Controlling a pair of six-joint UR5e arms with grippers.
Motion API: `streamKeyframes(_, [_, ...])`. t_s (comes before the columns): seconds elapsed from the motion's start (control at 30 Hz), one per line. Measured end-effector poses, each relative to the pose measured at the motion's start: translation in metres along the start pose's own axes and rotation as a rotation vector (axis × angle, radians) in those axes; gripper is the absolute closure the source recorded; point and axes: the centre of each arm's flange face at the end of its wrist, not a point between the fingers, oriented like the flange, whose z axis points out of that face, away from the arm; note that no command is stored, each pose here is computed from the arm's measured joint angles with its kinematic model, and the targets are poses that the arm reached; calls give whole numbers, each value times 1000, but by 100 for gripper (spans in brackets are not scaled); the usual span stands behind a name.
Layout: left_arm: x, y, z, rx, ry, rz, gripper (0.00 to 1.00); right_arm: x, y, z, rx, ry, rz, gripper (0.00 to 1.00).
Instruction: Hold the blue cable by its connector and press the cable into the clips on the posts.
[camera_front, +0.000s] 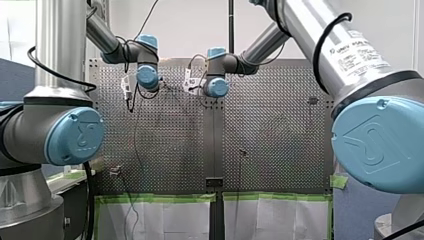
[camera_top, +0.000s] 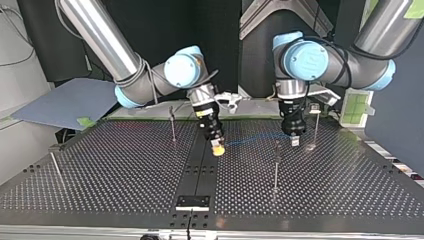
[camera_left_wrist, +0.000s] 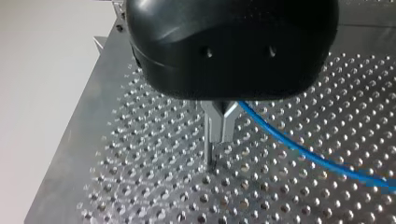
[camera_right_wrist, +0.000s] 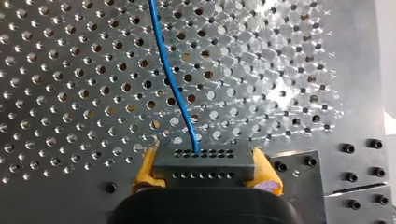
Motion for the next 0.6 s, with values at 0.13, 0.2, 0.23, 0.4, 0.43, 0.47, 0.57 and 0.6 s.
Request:
streamKeyframes(0.13, [-1,7,7,3,-2,-5,99,-1,4,5,-3,3,-1,100])
streamKeyframes(0.2, [-2,7,9,13,-3,-13,99,-1,6,6,-4,5,-1,100])
streamKeyframes(0.23, [-3,6,11,17,-3,-16,99,-1,7,7,-4,5,-1,100])
streamKeyframes(0.4, [0,2,22,33,5,-23,99,0,9,9,-5,8,-1,100])
streamKeyframes(0.43, [0,2,23,33,5,-26,99,0,9,10,-5,9,-1,100])
streamKeyframes(0.47, [1,1,24,33,4,-29,99,0,10,10,-5,10,-1,100])
streamKeyframes(0.57, [0,2,28,33,0,-42,99,1,11,11,-7,12,-1,100])
streamKeyframes(0.6, [0,3,30,32,0,-47,99,1,12,12,-7,13,-2,100])
